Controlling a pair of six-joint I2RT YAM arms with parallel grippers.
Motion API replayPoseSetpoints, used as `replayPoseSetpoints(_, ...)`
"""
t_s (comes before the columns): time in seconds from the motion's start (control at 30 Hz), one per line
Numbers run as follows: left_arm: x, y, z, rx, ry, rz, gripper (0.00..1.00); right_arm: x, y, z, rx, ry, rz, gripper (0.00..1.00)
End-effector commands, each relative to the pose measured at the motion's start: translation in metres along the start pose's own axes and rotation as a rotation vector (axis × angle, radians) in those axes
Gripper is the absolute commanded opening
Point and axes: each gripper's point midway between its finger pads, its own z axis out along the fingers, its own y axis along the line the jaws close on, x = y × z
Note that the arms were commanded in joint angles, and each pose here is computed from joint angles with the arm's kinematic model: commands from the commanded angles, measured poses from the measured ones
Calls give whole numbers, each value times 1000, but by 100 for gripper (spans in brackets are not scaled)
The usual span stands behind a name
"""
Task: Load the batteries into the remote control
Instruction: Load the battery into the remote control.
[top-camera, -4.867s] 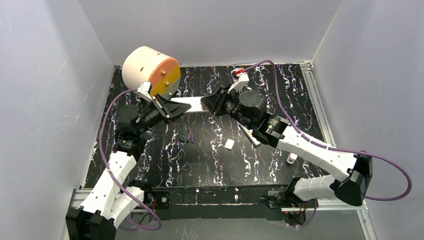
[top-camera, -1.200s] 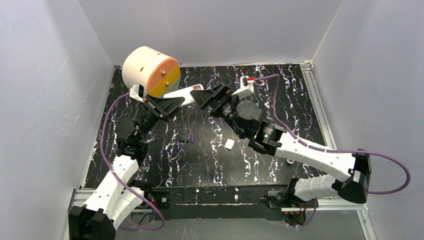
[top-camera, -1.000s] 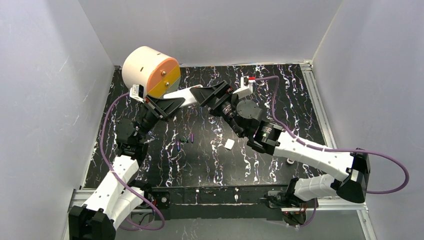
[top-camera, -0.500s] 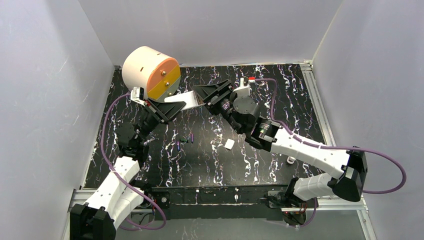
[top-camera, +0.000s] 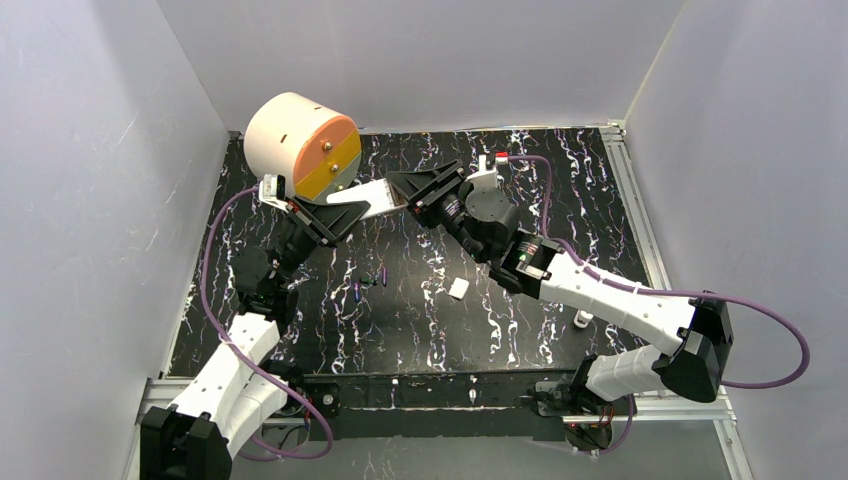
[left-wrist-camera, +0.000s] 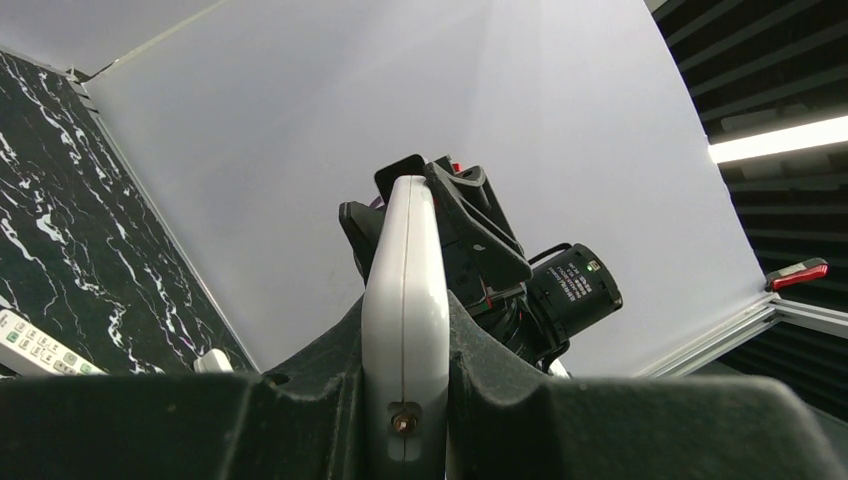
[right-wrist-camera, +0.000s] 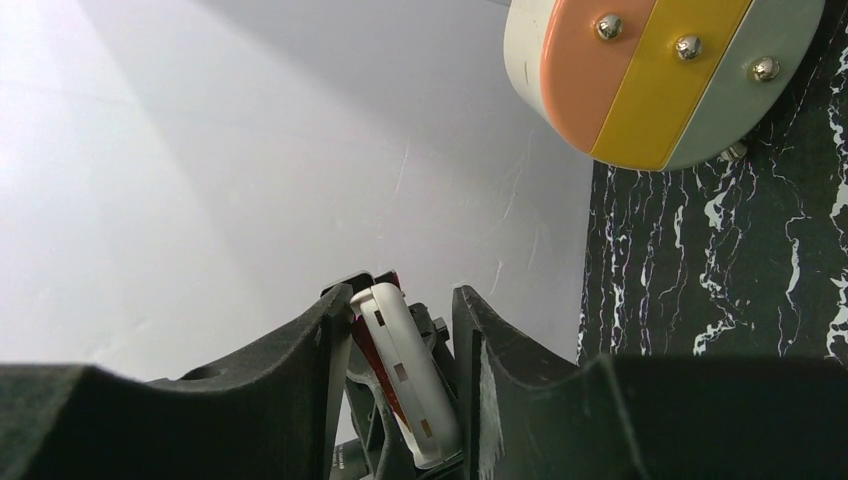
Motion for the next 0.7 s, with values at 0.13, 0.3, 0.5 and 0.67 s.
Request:
replayPoseSetpoints(0.13, 1, -20, 2, 57, 21, -23, 0, -3, 26, 2, -75, 0, -3, 36)
replayPoseSetpoints(0.3, 0, -30, 5, 62, 39, -123, 0, -2, 20, 1, -80, 5, -70, 31)
replayPoseSetpoints(0.5, -3, -43, 6, 70, 38, -189, 0, -1, 8, -3, -64, 10, -132, 31)
replayPoseSetpoints(0.67, -6, -52, 5, 78, 17, -184, 0, -3, -3, -6, -35, 2, -153, 25)
